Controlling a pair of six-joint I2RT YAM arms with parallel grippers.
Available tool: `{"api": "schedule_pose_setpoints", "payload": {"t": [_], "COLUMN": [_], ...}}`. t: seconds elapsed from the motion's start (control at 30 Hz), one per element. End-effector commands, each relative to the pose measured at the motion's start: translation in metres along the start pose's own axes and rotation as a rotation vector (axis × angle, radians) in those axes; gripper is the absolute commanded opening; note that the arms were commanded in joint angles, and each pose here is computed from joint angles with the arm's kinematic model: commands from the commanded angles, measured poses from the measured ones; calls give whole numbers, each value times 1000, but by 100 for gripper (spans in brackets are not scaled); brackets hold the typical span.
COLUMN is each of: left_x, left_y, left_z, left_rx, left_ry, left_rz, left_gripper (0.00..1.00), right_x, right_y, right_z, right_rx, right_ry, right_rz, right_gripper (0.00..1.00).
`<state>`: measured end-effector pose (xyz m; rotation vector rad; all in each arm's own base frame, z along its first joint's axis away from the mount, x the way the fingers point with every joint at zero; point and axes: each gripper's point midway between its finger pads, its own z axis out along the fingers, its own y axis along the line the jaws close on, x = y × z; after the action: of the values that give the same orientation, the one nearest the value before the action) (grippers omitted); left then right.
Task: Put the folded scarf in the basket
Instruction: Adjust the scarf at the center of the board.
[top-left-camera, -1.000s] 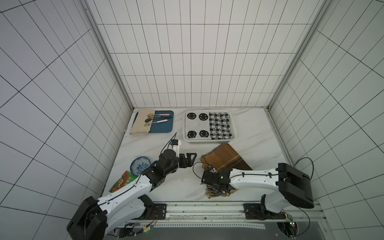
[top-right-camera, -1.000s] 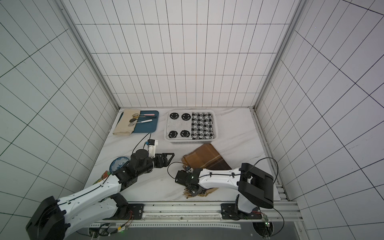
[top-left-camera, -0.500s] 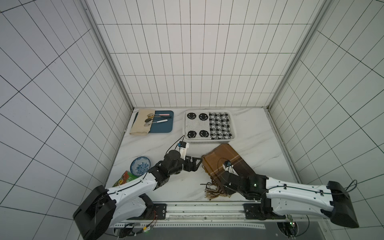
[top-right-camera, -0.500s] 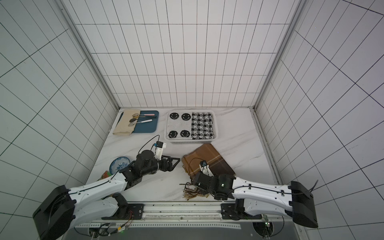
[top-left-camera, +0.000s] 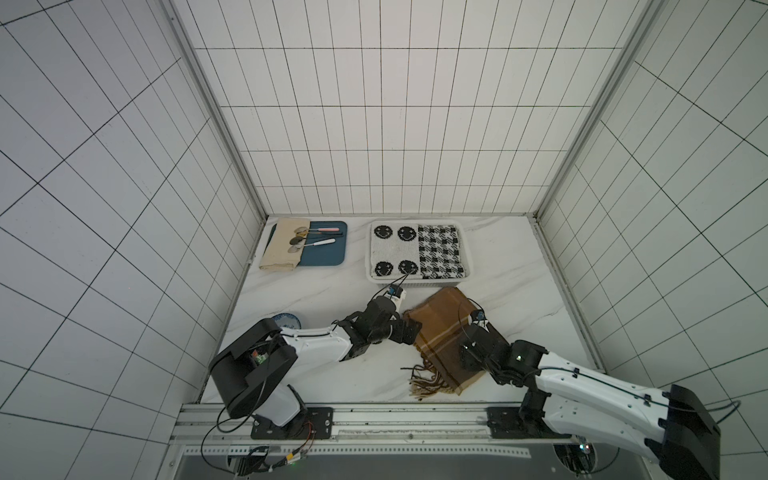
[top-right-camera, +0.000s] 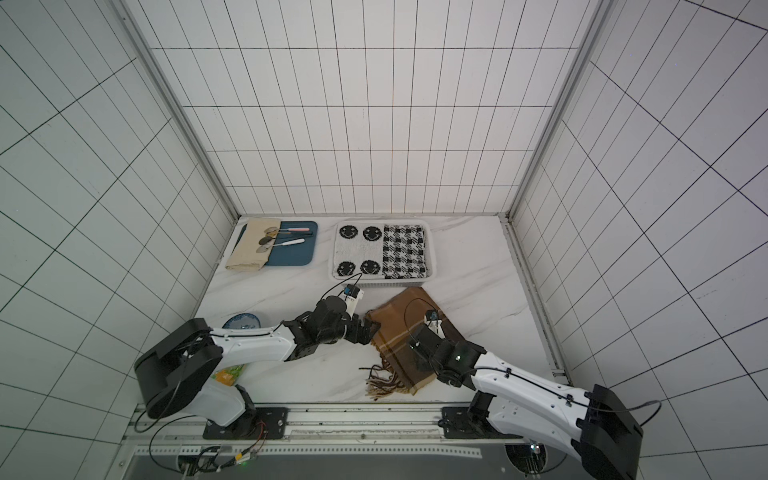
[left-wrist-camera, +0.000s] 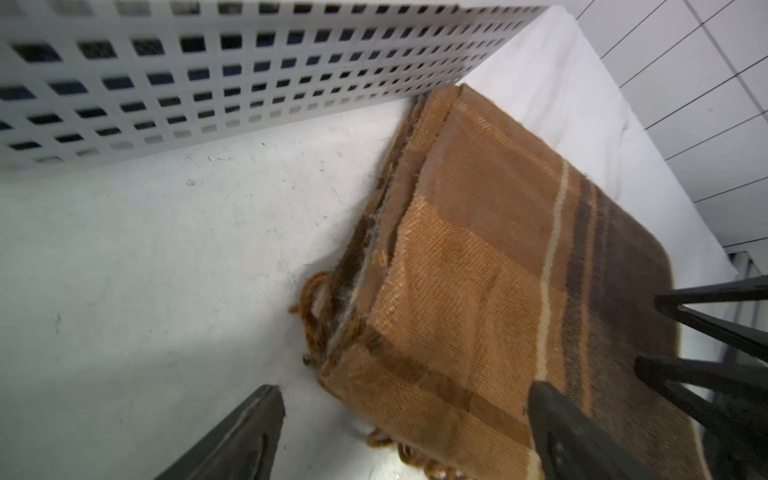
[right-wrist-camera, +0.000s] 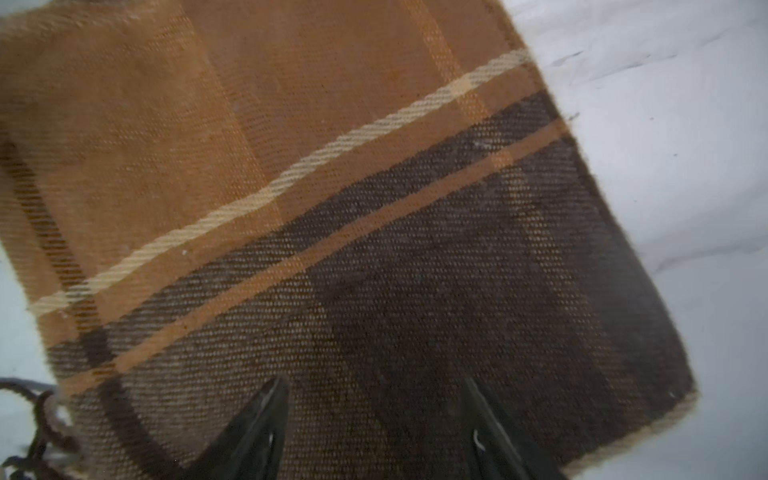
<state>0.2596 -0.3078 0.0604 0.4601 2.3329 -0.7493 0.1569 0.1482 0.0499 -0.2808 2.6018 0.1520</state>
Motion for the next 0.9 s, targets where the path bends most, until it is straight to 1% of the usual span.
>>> {"api": "schedule_pose_setpoints", "payload": {"t": [0.0, 0.07, 0.1, 0.17, 0.23, 0.27, 0.4, 0.43, 0.5, 0.6, 0.67, 0.7, 0.73, 0.77, 0.8, 0.83, 0.87], "left_x": [-9, -7, -3, 5, 14, 17, 33, 41, 54, 73, 86, 94, 100, 104, 106, 107, 105], "left_y": [8, 10, 9, 3, 3, 6, 20, 26, 30, 37, 28, 21, 16, 14, 12, 11, 11], "left_z": [13, 21, 24, 31, 32, 29, 7, 0, -15, -40, -56, -64, -72, -77, -83, -89, -93], "left_rx": [-71, -83, -68, -31, -35, -50, -118, -136, -134, -137, -78, -50, -35, -28, -26, -25, -24], "left_ry": [-1, 21, 36, 79, 134, 143, 187, 204, 212, 217, 220, 219, 211, 201, 191, 179, 171], "left_rz": [66, 83, 85, 76, 53, 41, 8, -5, -17, -76, -135, -152, -157, -160, -161, -165, -169], "left_gripper": [93, 90, 86, 77, 69, 64, 40, 37, 35, 31, 22, 21, 21, 24, 33, 35, 36], "right_x": [4, 6, 7, 7, 7, 8, 5, 3, 1, -6, -13, -15, -18, -20, -22, -26, -28], "right_y": [8, 11, 12, 11, 12, 13, 14, 15, 19, 28, 35, 39, 44, 48, 51, 55, 58], "right_z": [14, 16, 17, 20, 24, 26, 35, 36, 41, 47, 51, 53, 56, 58, 61, 62, 63], "right_rx": [-55, -65, -66, -63, -84, -98, -92, -93, -101, -129, -152, -168, -184, -195, -201, -209, -220], "right_ry": [16, 43, 54, 67, 87, 105, 148, 152, 172, 191, 193, 202, 211, 218, 223, 220, 222], "right_rz": [-9, -17, -26, -24, -13, -4, -14, -26, -51, -97, -131, -153, -176, -188, -202, -211, -216], "right_gripper": [68, 68, 68, 68, 69, 69, 69, 69, 69, 69, 69, 69, 69, 69, 69, 69, 69]}}
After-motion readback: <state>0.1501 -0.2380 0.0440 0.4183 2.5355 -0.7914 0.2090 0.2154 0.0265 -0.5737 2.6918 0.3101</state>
